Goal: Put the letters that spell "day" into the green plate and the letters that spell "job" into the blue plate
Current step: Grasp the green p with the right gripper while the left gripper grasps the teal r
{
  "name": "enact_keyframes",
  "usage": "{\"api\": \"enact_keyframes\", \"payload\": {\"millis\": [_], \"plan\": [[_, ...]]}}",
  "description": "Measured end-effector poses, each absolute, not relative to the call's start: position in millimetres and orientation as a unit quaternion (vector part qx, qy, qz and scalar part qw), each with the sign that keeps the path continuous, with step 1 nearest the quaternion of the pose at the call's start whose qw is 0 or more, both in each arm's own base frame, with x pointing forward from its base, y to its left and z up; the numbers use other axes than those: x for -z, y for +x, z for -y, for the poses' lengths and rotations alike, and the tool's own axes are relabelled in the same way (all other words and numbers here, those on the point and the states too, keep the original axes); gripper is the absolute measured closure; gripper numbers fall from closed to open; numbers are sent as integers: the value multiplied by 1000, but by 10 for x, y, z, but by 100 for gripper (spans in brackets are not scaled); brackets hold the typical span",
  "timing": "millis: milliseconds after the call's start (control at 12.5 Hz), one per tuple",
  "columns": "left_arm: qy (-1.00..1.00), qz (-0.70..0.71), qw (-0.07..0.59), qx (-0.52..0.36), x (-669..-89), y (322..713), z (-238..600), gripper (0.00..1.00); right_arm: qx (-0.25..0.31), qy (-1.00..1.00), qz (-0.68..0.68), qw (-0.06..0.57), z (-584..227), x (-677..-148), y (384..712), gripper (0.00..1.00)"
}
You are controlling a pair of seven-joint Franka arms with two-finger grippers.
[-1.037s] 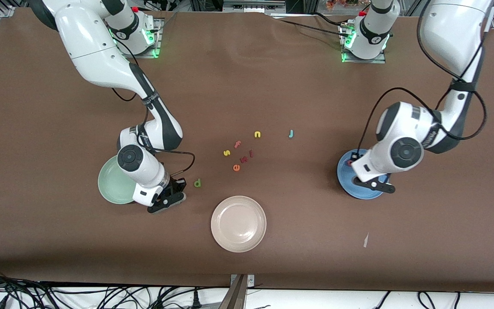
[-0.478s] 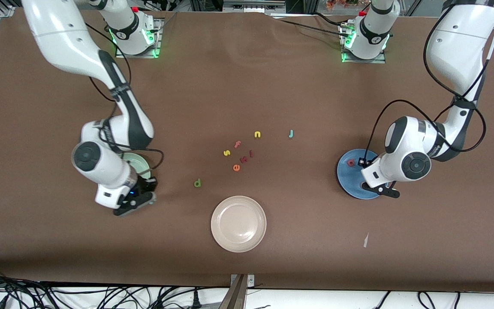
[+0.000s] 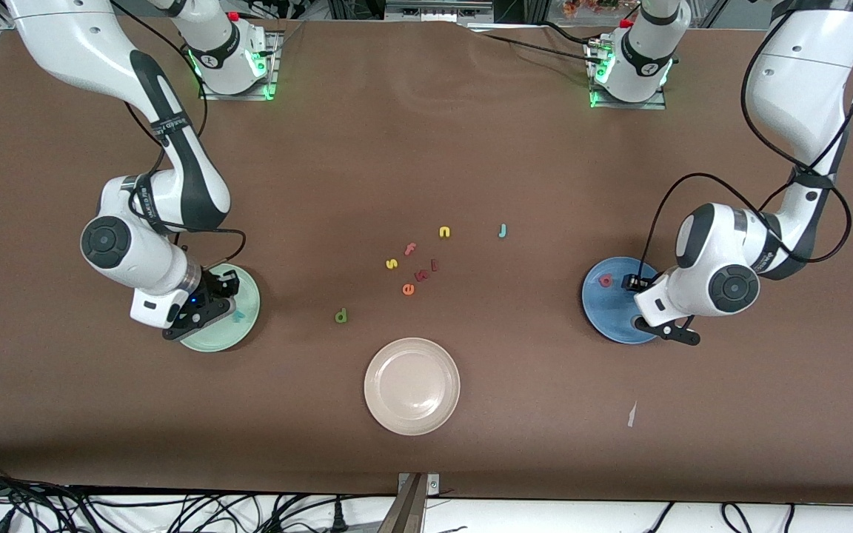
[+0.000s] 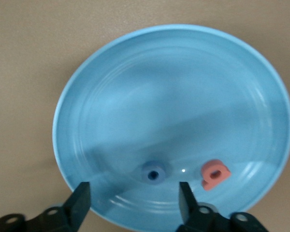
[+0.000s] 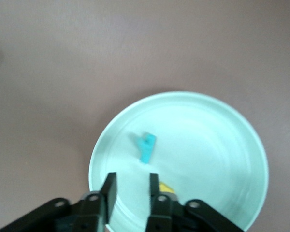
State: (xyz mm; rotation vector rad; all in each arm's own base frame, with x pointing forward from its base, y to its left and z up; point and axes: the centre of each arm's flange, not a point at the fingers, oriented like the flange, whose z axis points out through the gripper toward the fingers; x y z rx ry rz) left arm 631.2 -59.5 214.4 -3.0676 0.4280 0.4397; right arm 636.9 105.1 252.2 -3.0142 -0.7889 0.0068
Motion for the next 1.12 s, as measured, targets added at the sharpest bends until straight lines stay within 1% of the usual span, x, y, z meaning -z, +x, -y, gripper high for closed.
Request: {"api": "enact_keyframes", "payload": {"millis": [80,239,399,478,718,877,1116], "plan": [[-980,-133,-5,-147,-2275,6286,720,1,-6,-968,251,14,-1058,-2498,6338,51],[-979,-127,-21,-155,-2591,6212,1009,0,1,-974,227,17,-1220,-2558,6337,28],[-978,-134,-24,-160,-2855,6092,1393,0,15,-981,193,21,-1834,-2637,6336,4],[-976,-144,-30,-159,-2939,6014,1635,0,21,-983,178,24,-2195,-2634,6334,1],[-978,-141,-42,-145,-3031,5775,2352,0,22,-990,135,30,-2923,-2354,6275,1],[-981,-128,-38,-139,-2928,5576,2710,0,32,-992,118,34,-3142,-2110,6224,1],[-985,-120,-46,-117,-2530,5216,3034,3,39,-994,102,31,-3229,-1880,6186,3]]}}
